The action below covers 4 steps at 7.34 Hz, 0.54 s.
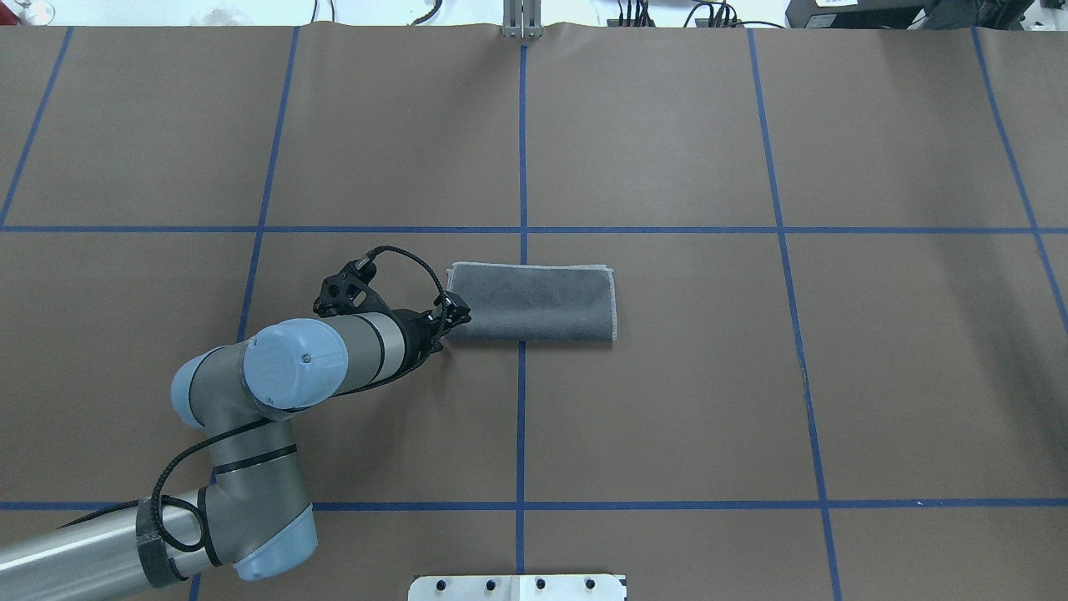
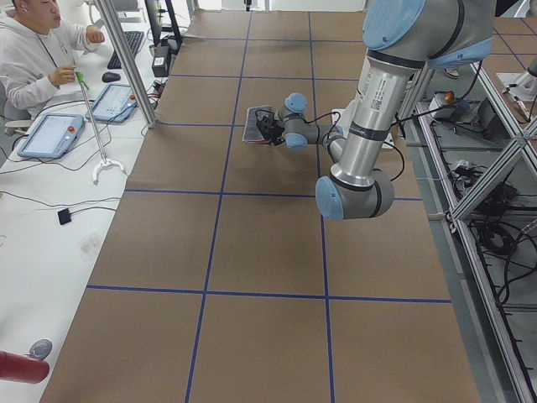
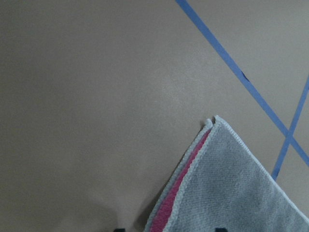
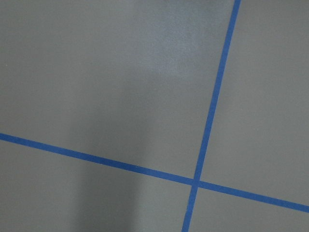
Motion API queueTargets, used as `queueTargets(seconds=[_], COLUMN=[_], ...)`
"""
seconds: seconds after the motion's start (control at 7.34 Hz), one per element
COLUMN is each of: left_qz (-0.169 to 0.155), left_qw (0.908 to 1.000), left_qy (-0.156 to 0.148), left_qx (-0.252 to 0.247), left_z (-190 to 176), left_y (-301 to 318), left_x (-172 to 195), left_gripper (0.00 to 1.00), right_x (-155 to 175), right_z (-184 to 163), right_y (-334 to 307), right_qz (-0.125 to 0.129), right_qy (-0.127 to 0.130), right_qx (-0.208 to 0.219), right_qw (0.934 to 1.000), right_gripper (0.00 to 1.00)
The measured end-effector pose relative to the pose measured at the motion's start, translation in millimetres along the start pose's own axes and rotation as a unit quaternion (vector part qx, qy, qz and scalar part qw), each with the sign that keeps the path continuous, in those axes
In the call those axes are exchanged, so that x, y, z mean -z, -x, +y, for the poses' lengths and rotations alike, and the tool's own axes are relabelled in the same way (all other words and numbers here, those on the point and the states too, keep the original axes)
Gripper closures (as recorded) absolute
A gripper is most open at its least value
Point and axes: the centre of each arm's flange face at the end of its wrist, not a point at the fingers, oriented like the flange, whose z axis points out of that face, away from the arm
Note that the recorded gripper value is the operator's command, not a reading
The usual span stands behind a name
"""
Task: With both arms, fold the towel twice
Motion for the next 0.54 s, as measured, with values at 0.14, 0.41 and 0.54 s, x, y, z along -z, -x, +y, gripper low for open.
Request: queueTargets(seconds=[0.14,0.41,0.54], left_qz=[-0.002,-0.003,-0.001], left_qw=[1.0000,1.0000,1.0000], left_qy=[0.000,0.000,0.000], left_qx=[0.001,0.002,0.002], left_z=[0.2,0.5,0.8], left_y=[1.1,1.6,0.9], left_x=[-1.5,-2.4,-1.6], left_gripper=[0.35,0.49,0.53], right_x=[0.4,1.2,1.2], right_z=[1.0,1.9,2.4], right_y=[-1.1,-1.3,-1.5], right_qz=[0.000,0.001,0.001], right_qy=[0.000,-0.001,-0.002], right_qx=[-0.001,0.000,0.000], right_qw=[1.0000,1.0000,1.0000], right_gripper=[0.00,0.00,0.00])
